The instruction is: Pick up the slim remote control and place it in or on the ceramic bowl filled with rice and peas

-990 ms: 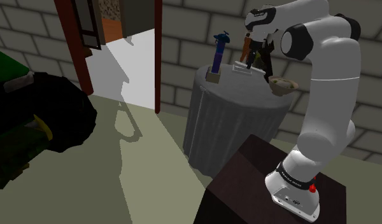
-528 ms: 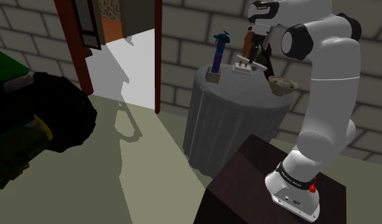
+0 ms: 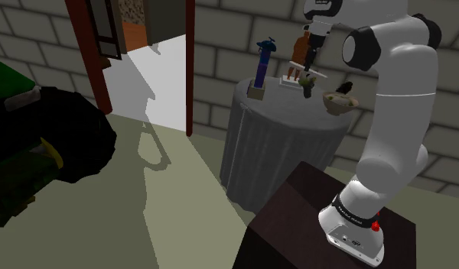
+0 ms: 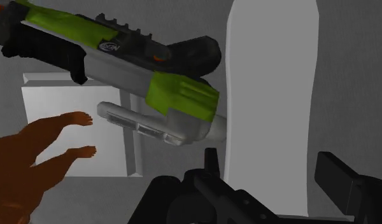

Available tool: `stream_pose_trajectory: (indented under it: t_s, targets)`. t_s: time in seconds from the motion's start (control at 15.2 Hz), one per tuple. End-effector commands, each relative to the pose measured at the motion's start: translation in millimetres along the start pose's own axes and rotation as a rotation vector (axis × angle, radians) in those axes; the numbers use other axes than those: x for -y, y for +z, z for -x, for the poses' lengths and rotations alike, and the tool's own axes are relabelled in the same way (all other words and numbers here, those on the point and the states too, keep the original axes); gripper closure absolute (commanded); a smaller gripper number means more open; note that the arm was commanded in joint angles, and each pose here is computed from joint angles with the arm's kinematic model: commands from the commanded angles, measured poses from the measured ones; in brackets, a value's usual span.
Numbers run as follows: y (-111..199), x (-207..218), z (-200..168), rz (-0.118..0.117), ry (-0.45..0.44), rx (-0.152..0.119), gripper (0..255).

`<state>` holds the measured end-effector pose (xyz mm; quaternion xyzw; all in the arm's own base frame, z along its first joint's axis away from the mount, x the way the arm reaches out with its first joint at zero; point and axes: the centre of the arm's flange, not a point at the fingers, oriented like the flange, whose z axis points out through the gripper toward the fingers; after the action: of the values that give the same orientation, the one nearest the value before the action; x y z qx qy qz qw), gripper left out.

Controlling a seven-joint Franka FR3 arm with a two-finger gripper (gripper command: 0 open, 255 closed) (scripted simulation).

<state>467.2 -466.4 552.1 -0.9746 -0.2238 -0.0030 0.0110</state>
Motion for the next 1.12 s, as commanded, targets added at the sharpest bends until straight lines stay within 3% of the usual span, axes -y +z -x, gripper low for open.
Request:
stream_pose_trajectory:
  t_s: [0.0, 0.99, 1.06]
  targets:
    - [-3.2, 5.0, 20.9, 0.000, 0.000, 0.000, 255]
    - [-9.0, 52.4, 216.2, 0.000, 0.000, 0.000, 255]
    - [-3.7, 52.3, 216.2, 0.000, 0.000, 0.000, 255]
